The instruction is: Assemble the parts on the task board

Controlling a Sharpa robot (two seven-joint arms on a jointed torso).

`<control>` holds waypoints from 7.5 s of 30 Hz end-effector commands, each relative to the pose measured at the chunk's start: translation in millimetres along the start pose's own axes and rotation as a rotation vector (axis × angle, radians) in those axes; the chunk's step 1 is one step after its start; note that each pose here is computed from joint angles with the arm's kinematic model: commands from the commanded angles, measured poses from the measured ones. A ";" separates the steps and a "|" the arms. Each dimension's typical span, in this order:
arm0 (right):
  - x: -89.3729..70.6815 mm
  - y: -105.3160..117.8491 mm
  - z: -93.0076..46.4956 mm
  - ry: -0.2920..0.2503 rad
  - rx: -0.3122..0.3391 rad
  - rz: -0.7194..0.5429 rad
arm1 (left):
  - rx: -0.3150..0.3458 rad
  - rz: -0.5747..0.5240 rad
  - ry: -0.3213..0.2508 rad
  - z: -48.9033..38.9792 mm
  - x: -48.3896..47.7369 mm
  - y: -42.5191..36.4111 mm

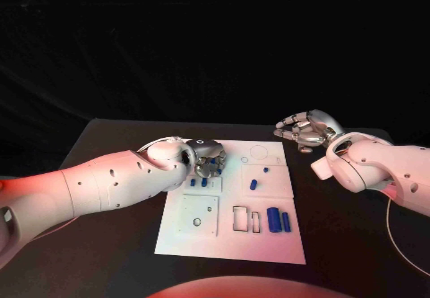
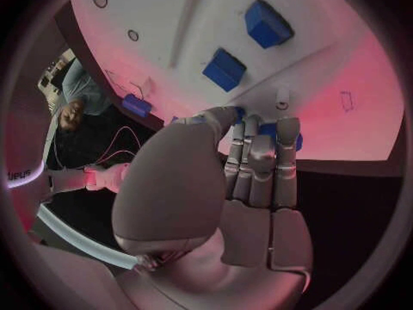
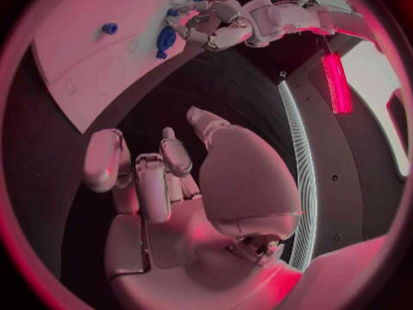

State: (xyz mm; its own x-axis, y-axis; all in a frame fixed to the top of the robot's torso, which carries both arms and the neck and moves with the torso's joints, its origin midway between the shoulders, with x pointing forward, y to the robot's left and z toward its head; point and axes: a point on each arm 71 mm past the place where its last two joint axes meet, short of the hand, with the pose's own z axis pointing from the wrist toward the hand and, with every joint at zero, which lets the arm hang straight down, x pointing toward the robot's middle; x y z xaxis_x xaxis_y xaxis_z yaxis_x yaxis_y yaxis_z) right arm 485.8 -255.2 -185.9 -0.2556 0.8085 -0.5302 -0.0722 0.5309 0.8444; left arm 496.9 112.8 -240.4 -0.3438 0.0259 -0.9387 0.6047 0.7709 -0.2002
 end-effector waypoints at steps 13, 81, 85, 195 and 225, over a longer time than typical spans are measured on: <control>1.9 0.7 0.0 0.018 -0.011 -0.002 | 0.030 -0.035 -0.020 -2.0 2.1 -0.5; 2.6 -1.5 0.1 0.018 -0.005 -0.004 | -0.103 -0.156 0.013 -36.9 -10.5 45.1; 2.5 -1.7 0.0 0.018 -0.005 -0.004 | -0.110 -0.151 0.021 -36.6 -9.7 46.7; 20.6 -4.3 -6.8 0.268 -0.153 -0.745 | -0.081 -1.123 -0.409 -93.2 -40.0 105.0; 73.1 3.2 -11.2 0.248 -0.250 -0.997 | 0.047 -1.431 -0.522 -103.1 -46.7 86.1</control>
State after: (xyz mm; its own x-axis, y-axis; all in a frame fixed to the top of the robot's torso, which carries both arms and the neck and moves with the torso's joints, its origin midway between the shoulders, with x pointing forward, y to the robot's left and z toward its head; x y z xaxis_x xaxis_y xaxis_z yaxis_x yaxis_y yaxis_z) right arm 455.9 -197.3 -219.4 -0.1709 -0.0249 -0.9850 -0.5506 0.8314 0.0746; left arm 491.2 244.4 -187.3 -0.3696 -0.9285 0.0371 0.0058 -0.0422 -0.9991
